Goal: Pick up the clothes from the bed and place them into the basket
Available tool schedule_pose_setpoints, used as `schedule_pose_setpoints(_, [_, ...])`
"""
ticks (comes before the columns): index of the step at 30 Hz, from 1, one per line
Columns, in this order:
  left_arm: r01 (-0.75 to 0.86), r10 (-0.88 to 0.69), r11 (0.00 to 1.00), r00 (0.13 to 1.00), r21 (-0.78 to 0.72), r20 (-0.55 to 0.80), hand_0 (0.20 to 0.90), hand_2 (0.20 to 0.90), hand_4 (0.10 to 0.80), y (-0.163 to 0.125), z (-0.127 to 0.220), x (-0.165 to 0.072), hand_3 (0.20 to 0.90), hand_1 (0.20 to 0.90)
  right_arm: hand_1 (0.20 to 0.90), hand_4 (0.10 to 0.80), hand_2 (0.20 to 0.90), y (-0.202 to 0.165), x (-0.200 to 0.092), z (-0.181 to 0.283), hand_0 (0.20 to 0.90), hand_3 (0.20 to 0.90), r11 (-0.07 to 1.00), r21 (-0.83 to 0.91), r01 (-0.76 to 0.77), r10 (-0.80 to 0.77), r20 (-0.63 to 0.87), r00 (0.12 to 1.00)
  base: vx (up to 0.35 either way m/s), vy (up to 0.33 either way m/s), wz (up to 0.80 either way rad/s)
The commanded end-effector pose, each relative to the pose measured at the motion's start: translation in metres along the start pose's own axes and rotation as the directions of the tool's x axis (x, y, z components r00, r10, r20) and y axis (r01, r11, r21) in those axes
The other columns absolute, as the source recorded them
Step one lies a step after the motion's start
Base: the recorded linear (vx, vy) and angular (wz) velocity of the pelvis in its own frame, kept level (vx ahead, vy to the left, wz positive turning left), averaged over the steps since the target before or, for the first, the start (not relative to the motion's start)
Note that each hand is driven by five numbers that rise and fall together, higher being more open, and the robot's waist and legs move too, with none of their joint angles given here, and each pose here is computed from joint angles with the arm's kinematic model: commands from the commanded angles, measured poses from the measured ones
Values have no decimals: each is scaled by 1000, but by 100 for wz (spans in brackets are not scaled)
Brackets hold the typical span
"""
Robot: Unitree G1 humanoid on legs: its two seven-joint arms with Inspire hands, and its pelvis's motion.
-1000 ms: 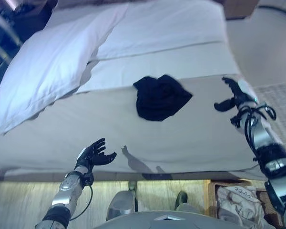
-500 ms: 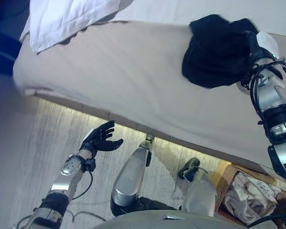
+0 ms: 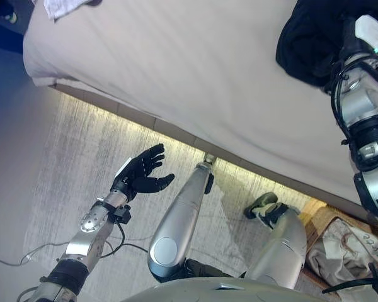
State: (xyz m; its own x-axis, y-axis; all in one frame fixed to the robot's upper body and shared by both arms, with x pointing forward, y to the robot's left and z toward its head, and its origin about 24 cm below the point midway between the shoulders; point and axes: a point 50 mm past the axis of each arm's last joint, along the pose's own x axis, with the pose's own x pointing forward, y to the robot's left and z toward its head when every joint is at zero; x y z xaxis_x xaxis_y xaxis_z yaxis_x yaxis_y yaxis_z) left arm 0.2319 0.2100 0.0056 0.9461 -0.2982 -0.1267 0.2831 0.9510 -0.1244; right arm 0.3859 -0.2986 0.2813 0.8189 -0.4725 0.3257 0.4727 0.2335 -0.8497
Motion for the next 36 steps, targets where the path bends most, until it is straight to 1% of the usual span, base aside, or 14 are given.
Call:
schedule_pose_setpoints(1, [13,-9,1000,981,-21,193,900,900,800,-3,29,-11,900,900,764,641,764,-53,12,10,764,741,986,-95,137,-136,24,990,-35,7,6])
schedule_pose_setpoints(2, [12,-8,1000,979,-20,206,900,900,800,-3,31,-11,900,900,512,347,512,-56,13,9,512,447,986,-97,136,-135,16,991,-51,11,2])
schedule_pose_setpoints(3, [7,-2,1000,975,-24,220,900,900,800,-2,33,-13,900,900,300,100,300,-59,14,9,300,200,985,-100,138,-137,13,990,-44,11,1])
schedule_pose_setpoints(7, [-13,23,999,969,-42,247,900,900,800,2,40,-14,900,900,300,100,300,-66,16,3,300,200,987,-78,139,-141,-14,990,-35,-16,-2])
schedule_pose_setpoints(12, [-26,34,999,969,-36,246,900,900,800,7,41,-15,900,900,300,100,300,-67,16,0,300,200,989,-72,125,-126,-6,992,-12,-29,-2])
schedule_pose_setpoints(18, [-49,55,998,968,-31,244,900,900,800,14,41,-16,900,900,300,100,300,-64,17,-1,300,200,992,-63,110,-109,15,994,-34,-4,-7])
schedule_pose_setpoints(26, [-96,97,995,971,-19,219,900,900,800,22,39,-14,900,900,300,100,300,-55,15,-14,300,200,998,-26,58,-57,25,998,6,15,-11])
schedule_pose_setpoints(30, [-147,141,989,969,14,202,900,900,800,27,42,-7,900,900,300,100,300,-60,16,-18,300,200,996,65,56,-58,25,998,-9,-20,-25])
schedule_pose_setpoints(36, [-219,211,975,965,40,158,900,900,800,35,40,-6,900,900,300,100,300,-63,13,-27,300,200,986,155,56,-64,46,997,-20,-18,-17])
